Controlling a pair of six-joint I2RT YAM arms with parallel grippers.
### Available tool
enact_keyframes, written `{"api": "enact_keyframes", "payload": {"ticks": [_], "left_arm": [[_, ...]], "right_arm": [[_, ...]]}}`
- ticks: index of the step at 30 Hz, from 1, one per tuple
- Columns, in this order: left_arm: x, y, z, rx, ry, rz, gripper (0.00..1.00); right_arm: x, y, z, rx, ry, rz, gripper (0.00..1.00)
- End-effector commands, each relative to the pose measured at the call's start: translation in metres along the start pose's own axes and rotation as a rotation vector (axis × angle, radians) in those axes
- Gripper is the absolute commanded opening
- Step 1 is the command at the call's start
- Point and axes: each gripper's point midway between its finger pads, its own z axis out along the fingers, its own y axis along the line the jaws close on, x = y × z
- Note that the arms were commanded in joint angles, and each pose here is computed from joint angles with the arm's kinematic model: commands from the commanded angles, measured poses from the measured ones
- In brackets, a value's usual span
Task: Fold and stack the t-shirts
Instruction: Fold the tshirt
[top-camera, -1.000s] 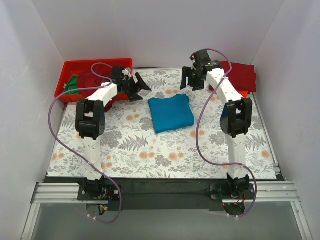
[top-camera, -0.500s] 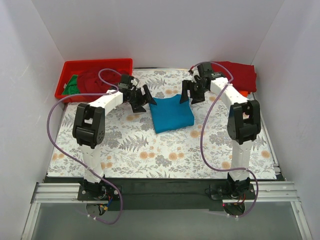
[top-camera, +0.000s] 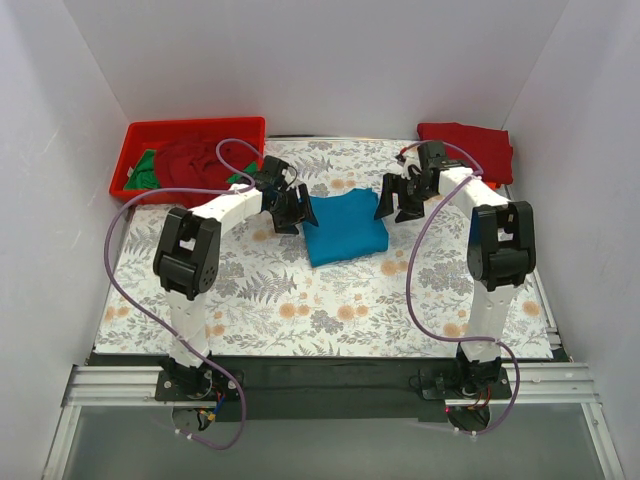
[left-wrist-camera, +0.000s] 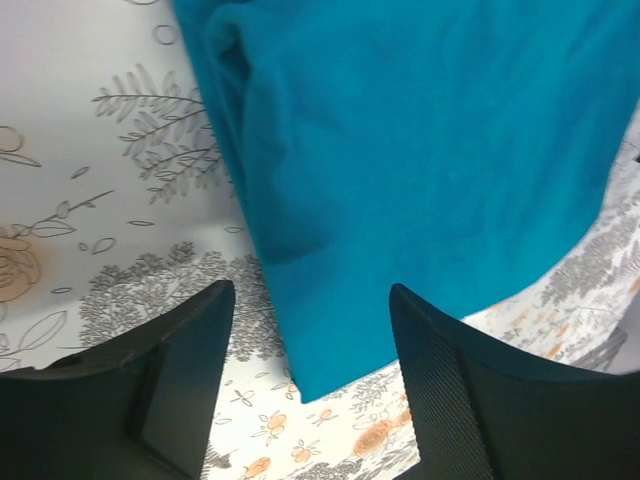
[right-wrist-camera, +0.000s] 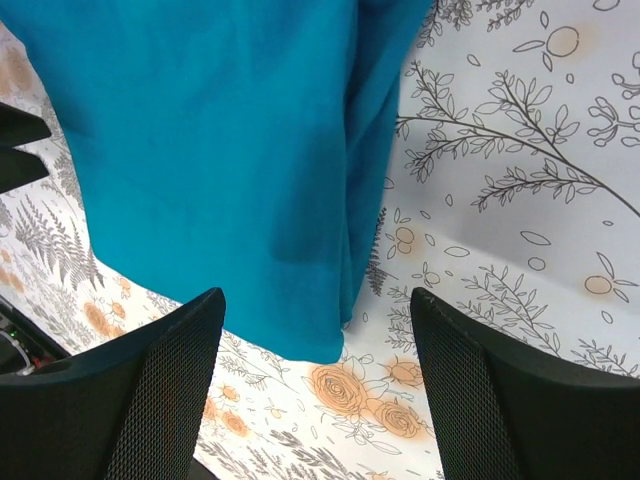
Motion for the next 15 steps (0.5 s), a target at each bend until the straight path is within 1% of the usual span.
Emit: {"api": "enact_keyframes", "payload": {"ticks": [1, 4, 9, 14, 15], "left_arm": [[-0.008, 0.008, -0.002, -0.057, -0.026, 0.017, 0.61], [-0.006, 0.011, 0.003, -0.064, -0.012, 0.015, 0.55], [-0.005, 0.009, 0.014, -0.051, 0.006, 0.020, 0.52], [-0.003, 0.012, 0.023, -0.052, 0.024, 0.015, 0.39], [-0.003, 0.011, 0.024, -0.050, 0.026, 0.016, 0.38]], "right_arm": [[-0.008, 0.010, 0.000, -0.065, -0.031, -0.060, 0.81], [-0.007, 0.008, 0.008, -0.076, -0.023, -0.057, 0.81], [-0.007, 0.005, 0.019, -0.092, -0.015, -0.038, 0.80], [-0.007, 0.001, 0.028, -0.091, -0.009, -0.021, 0.80], [-0.007, 0.000, 0.029, -0.092, -0.009, -0.018, 0.80]]}}
